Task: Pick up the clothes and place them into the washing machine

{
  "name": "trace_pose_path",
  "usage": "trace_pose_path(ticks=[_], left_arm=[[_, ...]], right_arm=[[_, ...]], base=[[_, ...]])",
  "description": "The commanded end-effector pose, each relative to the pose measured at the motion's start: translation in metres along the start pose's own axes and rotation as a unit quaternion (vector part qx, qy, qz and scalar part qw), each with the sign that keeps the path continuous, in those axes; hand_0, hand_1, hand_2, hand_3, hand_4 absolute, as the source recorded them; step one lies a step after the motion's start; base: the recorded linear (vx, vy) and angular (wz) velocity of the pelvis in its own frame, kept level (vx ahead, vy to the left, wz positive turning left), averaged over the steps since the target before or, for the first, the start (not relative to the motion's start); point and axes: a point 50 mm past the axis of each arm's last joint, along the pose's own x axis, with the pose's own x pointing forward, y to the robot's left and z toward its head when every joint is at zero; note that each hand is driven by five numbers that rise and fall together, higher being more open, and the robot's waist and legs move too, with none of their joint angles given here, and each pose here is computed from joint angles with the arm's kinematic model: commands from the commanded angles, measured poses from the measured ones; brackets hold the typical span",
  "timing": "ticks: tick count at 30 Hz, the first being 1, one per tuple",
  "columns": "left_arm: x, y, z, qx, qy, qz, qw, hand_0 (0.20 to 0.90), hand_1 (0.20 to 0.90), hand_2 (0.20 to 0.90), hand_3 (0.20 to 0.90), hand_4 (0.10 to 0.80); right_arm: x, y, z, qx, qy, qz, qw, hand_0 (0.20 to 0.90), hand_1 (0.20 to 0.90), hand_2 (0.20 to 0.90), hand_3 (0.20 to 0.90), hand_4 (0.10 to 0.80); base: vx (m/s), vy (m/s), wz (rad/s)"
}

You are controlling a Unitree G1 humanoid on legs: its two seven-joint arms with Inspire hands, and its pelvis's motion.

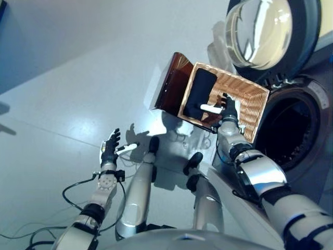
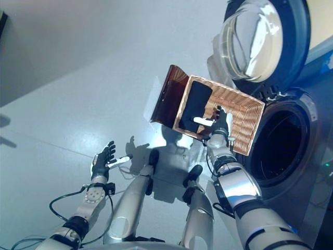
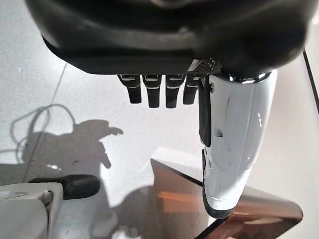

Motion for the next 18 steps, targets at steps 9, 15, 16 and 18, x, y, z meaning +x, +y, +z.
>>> trace_pose_path(ticks=[9,15,16,18], left_arm=[[0.005,0.013,0.032,-0.003,-0.089,0.018,0.996,0.900,0.900,0.900,0.900,0.800],[0.004,0.008,0.036,-0.010,-0.098,0.014,0.995,0.900,0.900,0.900,0.900,0.800],[0.004,0.007,0.036,-0.010,-0.098,0.011,0.995,0.900,0.900,0.900,0.900,0.800],[0.003,0.006,0.036,-0.012,-0.100,0.011,0.995,0.900,0.900,0.900,0.900,0.800]], right_arm=[[0.020,-0.049,0.074,-0.001,-0.092,-0.081,0.992,0.900,0.900,0.900,0.900,0.800],[0.023,-0.062,0.090,-0.007,-0.107,-0.096,0.990,0.200,0.200,0.200,0.200,0.300],[0.023,-0.063,0.092,-0.013,-0.111,-0.097,0.989,0.200,0.200,0.200,0.200,0.300],[0.023,-0.063,0.093,-0.020,-0.113,-0.097,0.989,0.200,0.200,0.200,0.200,0.300]], base=[[-0.014,0.035,0.11],[-0.003,0.021,0.14],[0.003,0.028,0.10],[0.008,0.017,0.11]])
